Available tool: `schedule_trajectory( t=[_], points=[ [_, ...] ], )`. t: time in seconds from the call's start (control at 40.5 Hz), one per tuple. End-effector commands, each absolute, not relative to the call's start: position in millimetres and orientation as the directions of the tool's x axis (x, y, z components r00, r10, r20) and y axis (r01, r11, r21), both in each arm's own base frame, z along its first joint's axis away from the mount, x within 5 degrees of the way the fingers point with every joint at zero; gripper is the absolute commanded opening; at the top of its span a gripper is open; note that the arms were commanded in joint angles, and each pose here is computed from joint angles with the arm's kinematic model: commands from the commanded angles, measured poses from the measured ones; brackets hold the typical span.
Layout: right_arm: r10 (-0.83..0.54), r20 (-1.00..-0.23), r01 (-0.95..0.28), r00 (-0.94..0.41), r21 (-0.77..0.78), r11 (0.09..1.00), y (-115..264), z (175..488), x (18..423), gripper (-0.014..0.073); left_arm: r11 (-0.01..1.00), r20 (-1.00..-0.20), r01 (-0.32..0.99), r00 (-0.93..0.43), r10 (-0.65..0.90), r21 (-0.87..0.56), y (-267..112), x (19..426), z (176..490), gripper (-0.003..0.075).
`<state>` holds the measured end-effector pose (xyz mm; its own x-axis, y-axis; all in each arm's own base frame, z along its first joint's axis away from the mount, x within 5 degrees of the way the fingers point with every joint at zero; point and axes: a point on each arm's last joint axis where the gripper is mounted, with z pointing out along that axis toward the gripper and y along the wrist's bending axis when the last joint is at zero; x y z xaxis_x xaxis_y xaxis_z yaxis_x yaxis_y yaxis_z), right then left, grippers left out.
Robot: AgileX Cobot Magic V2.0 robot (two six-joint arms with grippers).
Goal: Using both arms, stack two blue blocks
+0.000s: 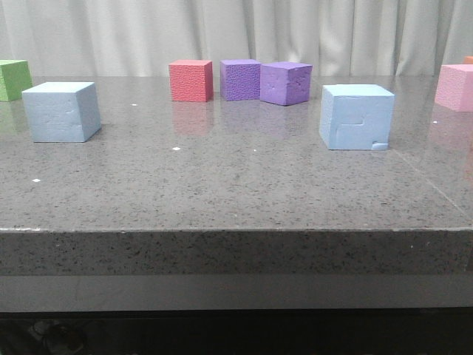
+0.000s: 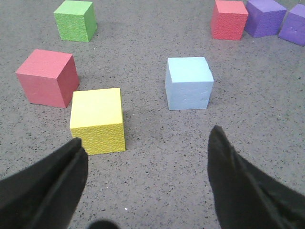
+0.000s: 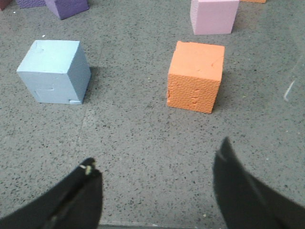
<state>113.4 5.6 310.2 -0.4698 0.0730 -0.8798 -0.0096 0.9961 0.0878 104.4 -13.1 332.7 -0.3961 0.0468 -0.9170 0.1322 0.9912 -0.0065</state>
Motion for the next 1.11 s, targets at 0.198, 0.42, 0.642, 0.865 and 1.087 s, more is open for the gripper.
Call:
schedule_trajectory(
  t=[0.198, 0.42, 0.642, 0.865, 1.087],
  points=[
    [-0.06, -0.914, -0.202, -0.401, 0.025, 0.979, 27, 356, 133, 0.0575, 0.991, -0.954, 0.129, -0.301, 0.011, -0.029, -14, 107, 350, 0.0547],
    [-0.148, -0.908, -0.362, -0.391, 0.004, 0.932, 60, 379, 162, 0.0613, 0.991, -0.958, 0.128, -0.285, 0.009, -0.029, -14, 108, 351, 0.0547],
    [-0.143, -0.841, -0.369, -0.522, 0.072, 0.926, 90, 384, 215, 0.0613, 0.991, -0.96, 0.127, -0.28, 0.008, -0.029, -14, 108, 352, 0.0547],
    [-0.05, -0.753, -0.229, -0.656, 0.135, 0.964, 106, 381, 270, 0.0613, 0.991, -0.96, 0.127, -0.28, 0.008, -0.029, -14, 108, 352, 0.0547],
    [-0.022, -0.71, -0.14, -0.704, 0.109, 0.984, 117, 369, 314, 0.0613, 0.991, -0.961, 0.127, -0.277, 0.008, -0.029, -14, 108, 352, 0.0547]
  ],
)
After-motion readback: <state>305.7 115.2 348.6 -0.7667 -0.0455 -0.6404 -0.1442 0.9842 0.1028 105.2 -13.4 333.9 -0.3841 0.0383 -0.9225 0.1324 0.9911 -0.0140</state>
